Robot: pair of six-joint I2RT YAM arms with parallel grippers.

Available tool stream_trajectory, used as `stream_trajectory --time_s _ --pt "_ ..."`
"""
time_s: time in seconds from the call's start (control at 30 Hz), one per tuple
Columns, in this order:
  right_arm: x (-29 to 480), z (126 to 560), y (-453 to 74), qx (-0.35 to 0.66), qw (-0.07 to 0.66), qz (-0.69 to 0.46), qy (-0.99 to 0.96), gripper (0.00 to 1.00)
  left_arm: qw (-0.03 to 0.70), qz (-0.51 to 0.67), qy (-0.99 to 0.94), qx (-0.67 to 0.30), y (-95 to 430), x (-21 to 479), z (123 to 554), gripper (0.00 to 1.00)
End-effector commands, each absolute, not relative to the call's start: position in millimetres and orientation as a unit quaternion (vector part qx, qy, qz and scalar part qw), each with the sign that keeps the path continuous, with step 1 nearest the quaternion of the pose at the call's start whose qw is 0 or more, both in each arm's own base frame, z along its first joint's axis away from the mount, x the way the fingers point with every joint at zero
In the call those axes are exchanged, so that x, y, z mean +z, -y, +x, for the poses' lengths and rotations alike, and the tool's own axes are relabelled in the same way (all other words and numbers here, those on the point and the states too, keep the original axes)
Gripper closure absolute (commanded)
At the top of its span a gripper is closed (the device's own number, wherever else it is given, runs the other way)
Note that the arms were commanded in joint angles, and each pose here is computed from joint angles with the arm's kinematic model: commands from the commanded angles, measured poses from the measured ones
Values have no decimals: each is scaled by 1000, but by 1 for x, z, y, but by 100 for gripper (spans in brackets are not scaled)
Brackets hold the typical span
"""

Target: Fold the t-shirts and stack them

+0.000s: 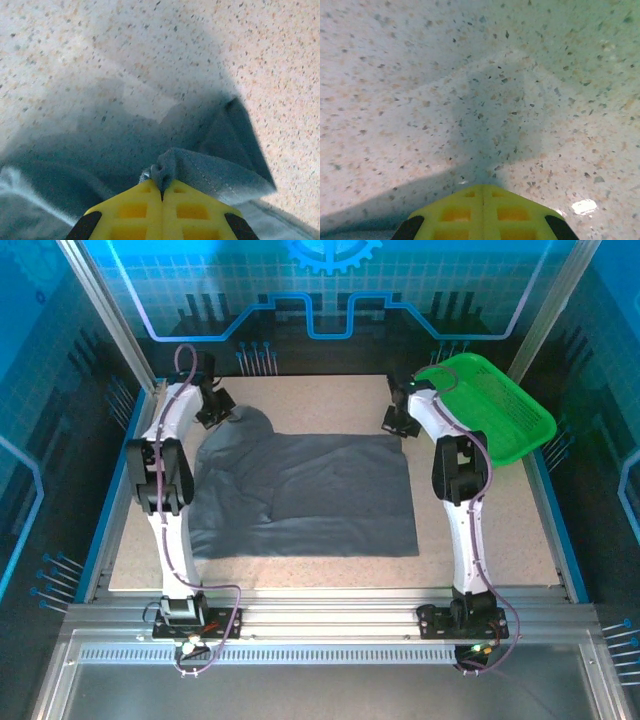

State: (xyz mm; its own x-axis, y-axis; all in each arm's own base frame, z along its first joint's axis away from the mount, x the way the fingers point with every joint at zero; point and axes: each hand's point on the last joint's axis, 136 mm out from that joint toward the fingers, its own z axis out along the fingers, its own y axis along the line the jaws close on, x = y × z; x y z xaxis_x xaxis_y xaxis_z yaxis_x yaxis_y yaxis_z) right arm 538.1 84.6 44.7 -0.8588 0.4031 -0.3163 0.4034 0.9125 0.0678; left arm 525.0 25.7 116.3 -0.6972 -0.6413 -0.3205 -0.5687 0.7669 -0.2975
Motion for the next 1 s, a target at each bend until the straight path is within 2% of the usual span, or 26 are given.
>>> stream_trajectory --time_s 0.0,0.17,0.37,0.73,0.97 --pt "83 543 -88 20 204 200 -958 100 246 -318 -911 -93 -23 154 515 100" --pt "102 540 -90 34 225 184 -956 100 259 -314 -908 -104 -20 170 497 100" --pt "111 517 -99 50 226 152 -961 100 245 -313 -912 -101 -16 166 454 100" --pt "103 421 -91 45 189 159 -968 100 228 -348 -908 -52 -26 152 326 100" --pt "72 369 -86 36 145 159 -976 100 197 -397 -895 -50 -24 122 272 100"
